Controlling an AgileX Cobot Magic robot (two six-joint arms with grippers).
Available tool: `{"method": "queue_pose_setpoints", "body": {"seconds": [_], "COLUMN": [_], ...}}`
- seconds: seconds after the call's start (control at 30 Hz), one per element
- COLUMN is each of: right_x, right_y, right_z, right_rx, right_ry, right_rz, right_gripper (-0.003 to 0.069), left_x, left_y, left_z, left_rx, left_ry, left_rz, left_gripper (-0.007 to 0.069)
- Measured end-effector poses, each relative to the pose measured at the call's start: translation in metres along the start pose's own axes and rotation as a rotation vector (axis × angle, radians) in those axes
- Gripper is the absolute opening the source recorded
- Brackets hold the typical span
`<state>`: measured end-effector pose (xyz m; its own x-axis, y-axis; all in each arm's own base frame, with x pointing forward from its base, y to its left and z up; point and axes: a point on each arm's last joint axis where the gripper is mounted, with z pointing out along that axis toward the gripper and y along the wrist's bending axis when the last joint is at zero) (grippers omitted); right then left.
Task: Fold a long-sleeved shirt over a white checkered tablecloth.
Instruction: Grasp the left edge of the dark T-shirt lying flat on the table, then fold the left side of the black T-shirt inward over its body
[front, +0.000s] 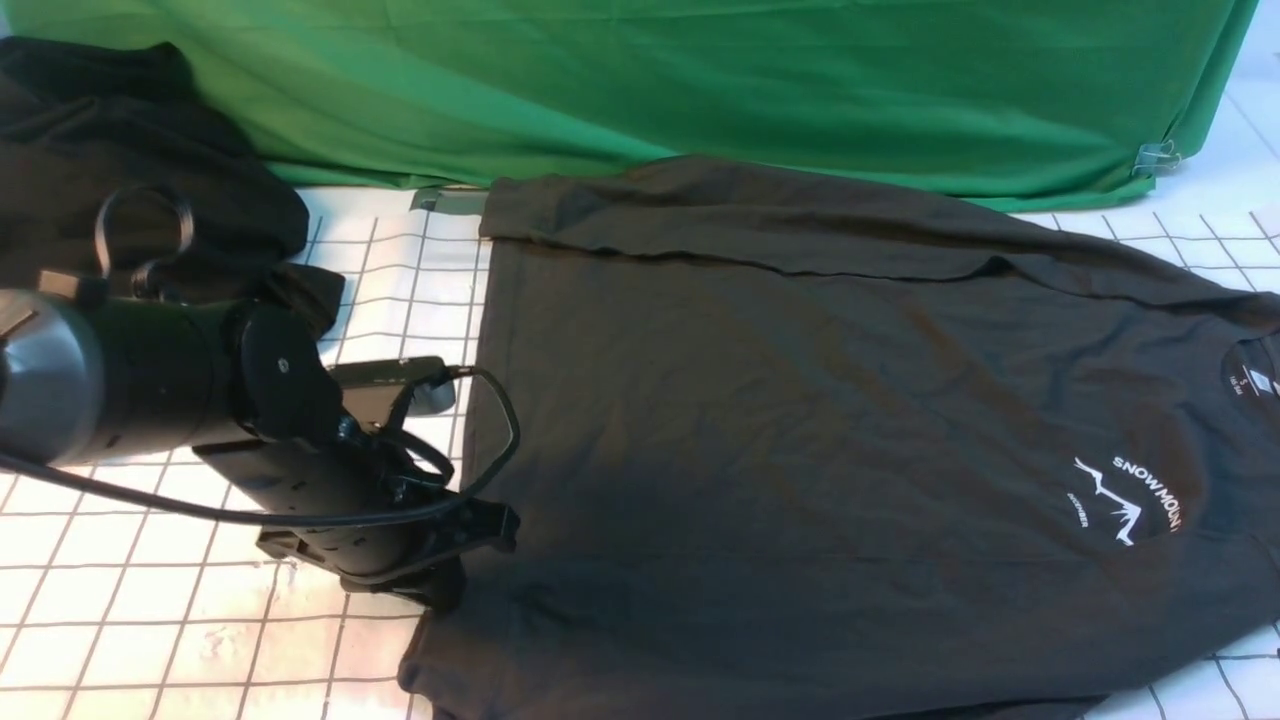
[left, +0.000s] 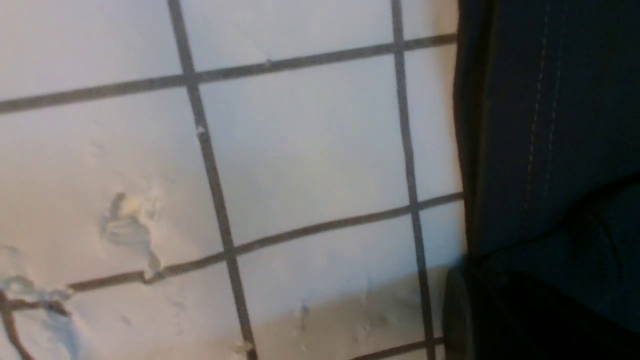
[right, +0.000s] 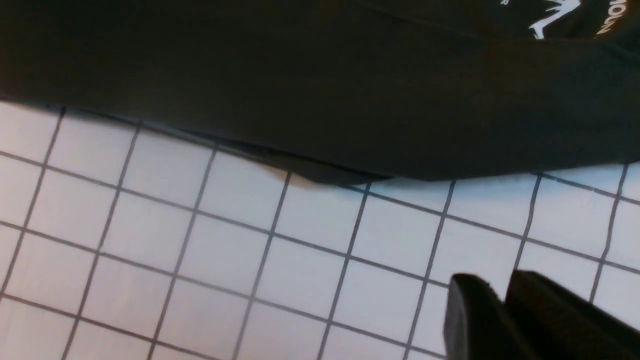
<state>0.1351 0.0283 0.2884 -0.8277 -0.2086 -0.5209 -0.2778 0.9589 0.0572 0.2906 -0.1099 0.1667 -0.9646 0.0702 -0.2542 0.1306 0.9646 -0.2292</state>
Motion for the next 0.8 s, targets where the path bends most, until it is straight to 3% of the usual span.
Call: {"method": "queue_pose_setpoints", "body": {"seconds": [0.37,0.63,0.8], "right_x": [0.0,-0.001,-0.002], "right_y": [0.0,0.0,0.0], "right_z": [0.0,0.0,0.0], "right_rx": [0.0,0.001,0.004], "right_ry": [-0.001,-0.01,-0.022], "right_rz": [0.004,0.004,0.004], "right_gripper": [0.012,0.0134,0.014], "left_x": [-0.026,-0.089,-0.129], "left_y": [-0.024,-0.051,-0.061], "left_z": [-0.088,-0.164,-0.165], "left_rx": [0.058,0.121,0.137], "left_ry": [-0.191,-0.515,-0.57], "left_rz": [0.085,0.136,0.122], "left_gripper": [0.0016,0.0016,0.0016]}}
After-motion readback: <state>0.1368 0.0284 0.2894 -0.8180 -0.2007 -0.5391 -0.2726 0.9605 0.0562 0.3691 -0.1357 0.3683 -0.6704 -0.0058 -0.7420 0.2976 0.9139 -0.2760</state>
